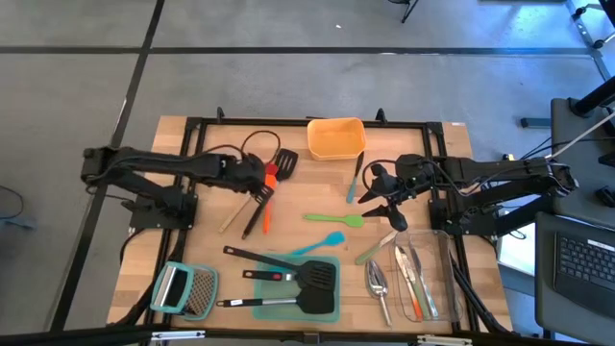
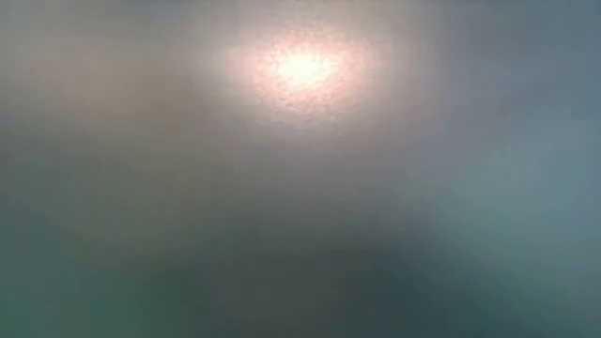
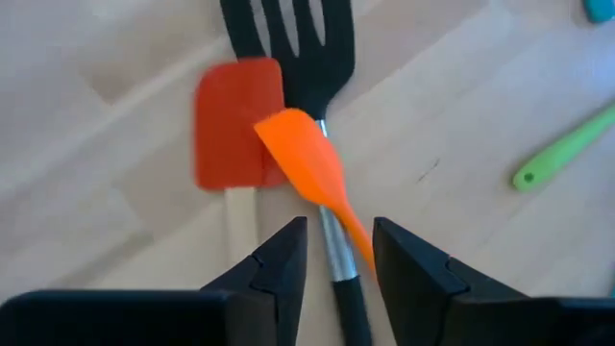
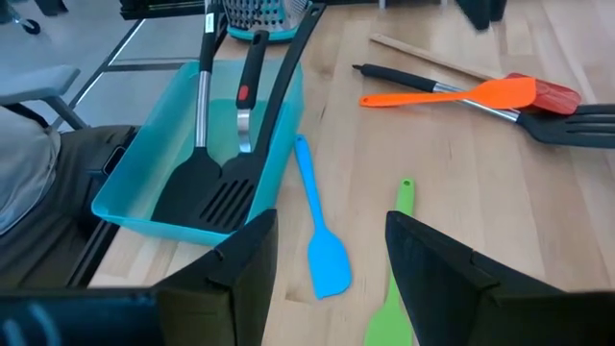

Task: Pick & Place Kitchen Items
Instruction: Put the orange spatula into the blue bin

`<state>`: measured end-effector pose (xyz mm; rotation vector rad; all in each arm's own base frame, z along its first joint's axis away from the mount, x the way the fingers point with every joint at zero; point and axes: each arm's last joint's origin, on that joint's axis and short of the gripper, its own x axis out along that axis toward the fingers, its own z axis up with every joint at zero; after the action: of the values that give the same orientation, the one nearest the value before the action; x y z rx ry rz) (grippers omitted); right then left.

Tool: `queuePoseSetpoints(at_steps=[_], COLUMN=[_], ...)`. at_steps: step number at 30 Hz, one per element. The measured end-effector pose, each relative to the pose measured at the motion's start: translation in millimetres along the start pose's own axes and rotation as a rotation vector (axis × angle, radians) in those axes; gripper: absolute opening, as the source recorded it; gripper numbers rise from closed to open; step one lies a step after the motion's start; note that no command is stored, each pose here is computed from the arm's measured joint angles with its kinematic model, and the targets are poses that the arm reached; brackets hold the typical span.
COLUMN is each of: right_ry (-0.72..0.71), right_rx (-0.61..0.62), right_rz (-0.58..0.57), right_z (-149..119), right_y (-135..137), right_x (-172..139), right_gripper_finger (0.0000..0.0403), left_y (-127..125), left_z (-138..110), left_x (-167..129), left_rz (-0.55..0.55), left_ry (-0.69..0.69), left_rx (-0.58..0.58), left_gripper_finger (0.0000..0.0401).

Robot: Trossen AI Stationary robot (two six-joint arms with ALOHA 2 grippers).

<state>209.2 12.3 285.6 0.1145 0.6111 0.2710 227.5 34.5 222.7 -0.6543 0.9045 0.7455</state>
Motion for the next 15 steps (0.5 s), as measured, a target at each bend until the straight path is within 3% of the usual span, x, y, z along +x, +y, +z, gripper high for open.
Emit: queuePoseSetpoints(at_steps=[3,8,15], right_ry=[-0.006,-0.016,-0.017], right_rx=[-0.004,-0.007,-0.007], right_rz=[0.0,0.001,0.001], right_z=[1,2,2], right_y=[0,0,0], right_x=[0,0,0], right_gripper_finger=[0.0197,0.0197,0.0197], left_y=[8,-3,-22], left_z=[-7,-17,-37], left_x=[16,30,40], left_rz=[-0.07,-0.203,-0.16], left_ry=[0.06,0.133,0.133], left_rx=[-0.041,0.009,0.055], left_gripper_finger=[0.0122,0.0127,0.0128])
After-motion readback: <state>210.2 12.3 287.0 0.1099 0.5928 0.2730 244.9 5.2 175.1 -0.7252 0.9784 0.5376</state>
